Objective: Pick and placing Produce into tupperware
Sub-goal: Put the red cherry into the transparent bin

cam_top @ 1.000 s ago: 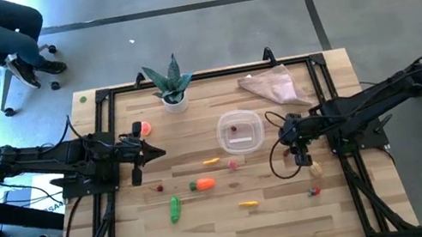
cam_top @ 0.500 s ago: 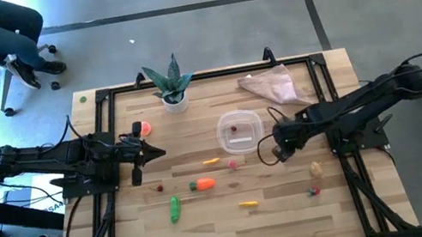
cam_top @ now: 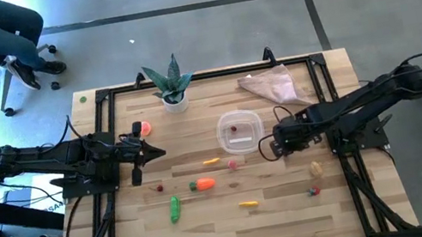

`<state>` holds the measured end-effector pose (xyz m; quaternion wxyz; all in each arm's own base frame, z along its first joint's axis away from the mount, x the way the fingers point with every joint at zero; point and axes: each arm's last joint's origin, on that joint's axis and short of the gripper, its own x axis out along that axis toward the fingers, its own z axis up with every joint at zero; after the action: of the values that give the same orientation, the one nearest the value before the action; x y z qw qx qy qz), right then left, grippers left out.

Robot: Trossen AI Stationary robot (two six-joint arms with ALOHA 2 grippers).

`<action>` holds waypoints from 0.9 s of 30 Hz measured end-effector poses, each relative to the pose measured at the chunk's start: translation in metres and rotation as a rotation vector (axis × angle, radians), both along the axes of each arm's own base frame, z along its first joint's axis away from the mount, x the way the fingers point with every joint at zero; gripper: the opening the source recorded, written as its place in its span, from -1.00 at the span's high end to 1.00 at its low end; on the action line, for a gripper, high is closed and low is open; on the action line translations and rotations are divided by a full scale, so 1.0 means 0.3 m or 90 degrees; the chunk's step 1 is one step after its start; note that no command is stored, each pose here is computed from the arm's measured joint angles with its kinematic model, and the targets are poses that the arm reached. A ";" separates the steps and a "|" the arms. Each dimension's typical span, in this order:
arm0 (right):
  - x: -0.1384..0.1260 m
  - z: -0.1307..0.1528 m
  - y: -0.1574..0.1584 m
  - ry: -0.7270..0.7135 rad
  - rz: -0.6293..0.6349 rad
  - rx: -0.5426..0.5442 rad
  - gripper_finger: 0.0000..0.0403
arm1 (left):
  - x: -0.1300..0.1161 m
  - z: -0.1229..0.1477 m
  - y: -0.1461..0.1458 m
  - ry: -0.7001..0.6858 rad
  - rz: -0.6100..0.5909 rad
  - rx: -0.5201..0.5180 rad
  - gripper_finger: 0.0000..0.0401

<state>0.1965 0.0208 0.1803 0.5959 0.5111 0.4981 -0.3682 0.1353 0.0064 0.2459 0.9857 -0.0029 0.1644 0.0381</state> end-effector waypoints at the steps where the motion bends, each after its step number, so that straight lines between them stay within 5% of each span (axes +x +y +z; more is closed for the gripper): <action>1: 0.000 0.000 -0.001 0.001 -0.013 -0.001 0.41 | 0.000 0.000 0.000 0.000 0.000 0.000 0.96; 13: 0.009 -0.022 0.002 0.030 -0.102 0.019 0.41 | 0.000 0.000 0.000 0.000 0.000 0.000 0.96; 27: 0.056 -0.118 0.011 0.098 -0.103 0.031 0.41 | 0.000 0.000 0.000 0.000 0.000 0.000 0.96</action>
<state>0.2135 0.0240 0.1448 0.5117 0.5341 0.5083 -0.4410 0.1354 0.0064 0.2459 0.9856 -0.0029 0.1646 0.0382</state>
